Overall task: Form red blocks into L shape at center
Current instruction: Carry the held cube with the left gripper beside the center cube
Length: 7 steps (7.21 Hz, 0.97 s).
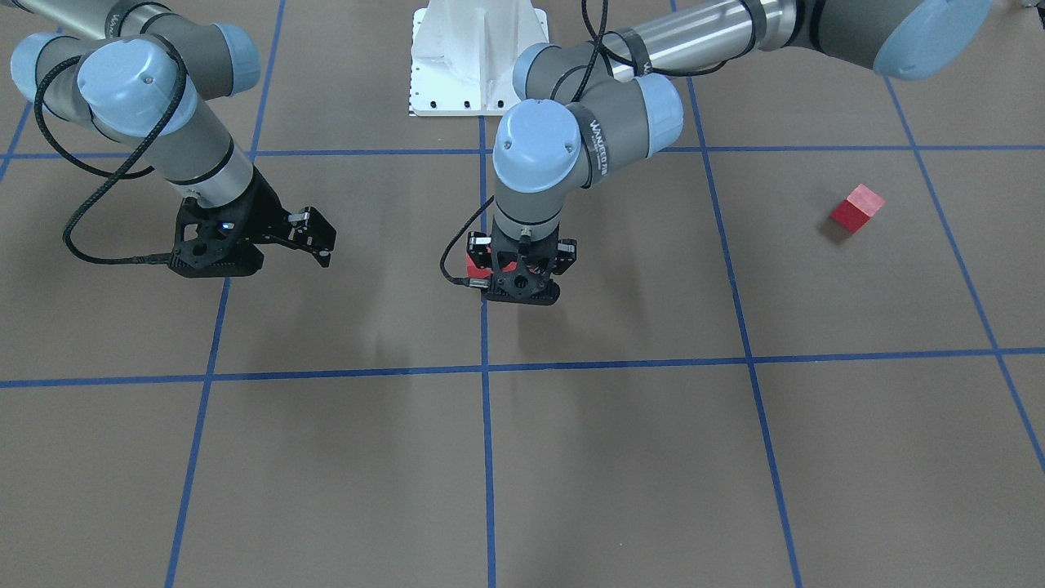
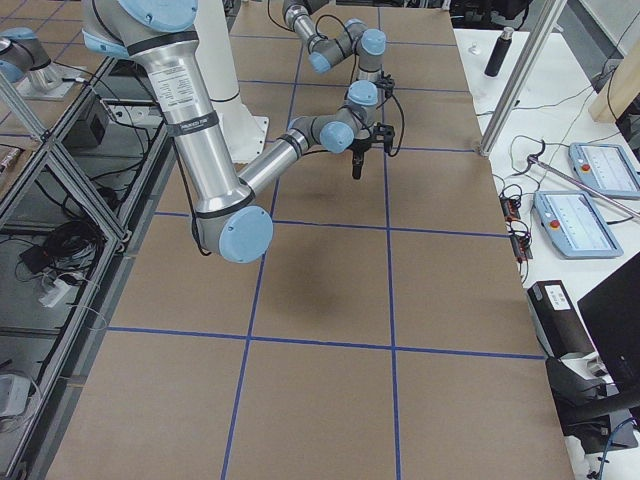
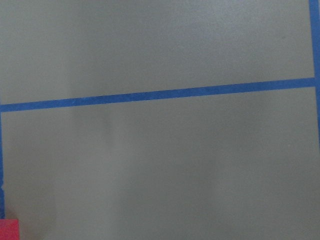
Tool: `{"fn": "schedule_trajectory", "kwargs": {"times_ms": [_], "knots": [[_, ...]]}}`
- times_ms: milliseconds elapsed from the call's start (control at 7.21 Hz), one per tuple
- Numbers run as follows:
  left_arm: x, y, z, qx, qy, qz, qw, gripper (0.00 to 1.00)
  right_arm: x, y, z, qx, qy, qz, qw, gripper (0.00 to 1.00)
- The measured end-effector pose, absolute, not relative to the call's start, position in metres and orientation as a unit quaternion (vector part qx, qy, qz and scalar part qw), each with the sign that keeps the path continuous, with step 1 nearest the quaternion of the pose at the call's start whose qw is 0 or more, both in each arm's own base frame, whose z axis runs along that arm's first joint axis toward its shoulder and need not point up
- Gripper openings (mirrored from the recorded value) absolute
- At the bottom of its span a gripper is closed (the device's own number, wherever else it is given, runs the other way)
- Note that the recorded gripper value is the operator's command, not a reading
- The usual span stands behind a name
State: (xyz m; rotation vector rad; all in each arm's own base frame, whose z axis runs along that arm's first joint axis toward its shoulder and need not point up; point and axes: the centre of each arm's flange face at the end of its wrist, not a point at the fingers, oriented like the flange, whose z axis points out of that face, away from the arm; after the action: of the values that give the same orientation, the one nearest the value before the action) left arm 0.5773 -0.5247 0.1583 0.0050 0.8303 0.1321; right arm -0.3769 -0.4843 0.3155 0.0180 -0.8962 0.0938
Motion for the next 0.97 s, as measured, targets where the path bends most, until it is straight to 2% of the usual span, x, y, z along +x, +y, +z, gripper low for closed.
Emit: {"fn": "schedule_trajectory", "kwargs": {"times_ms": [416, 972], "knots": [[0.599, -0.540, 0.153, 0.003, 0.403, 0.058, 0.913, 0.00, -0.377, -0.484, 0.318, 0.010, -0.430, 0.047, 0.902, 1.00], [0.622, -0.533, 0.155, -0.005, 0.395, 0.057, 0.917, 0.00, -0.377, -0.483, 0.319, 0.011, -0.430, 0.046, 0.902, 1.00]]}}
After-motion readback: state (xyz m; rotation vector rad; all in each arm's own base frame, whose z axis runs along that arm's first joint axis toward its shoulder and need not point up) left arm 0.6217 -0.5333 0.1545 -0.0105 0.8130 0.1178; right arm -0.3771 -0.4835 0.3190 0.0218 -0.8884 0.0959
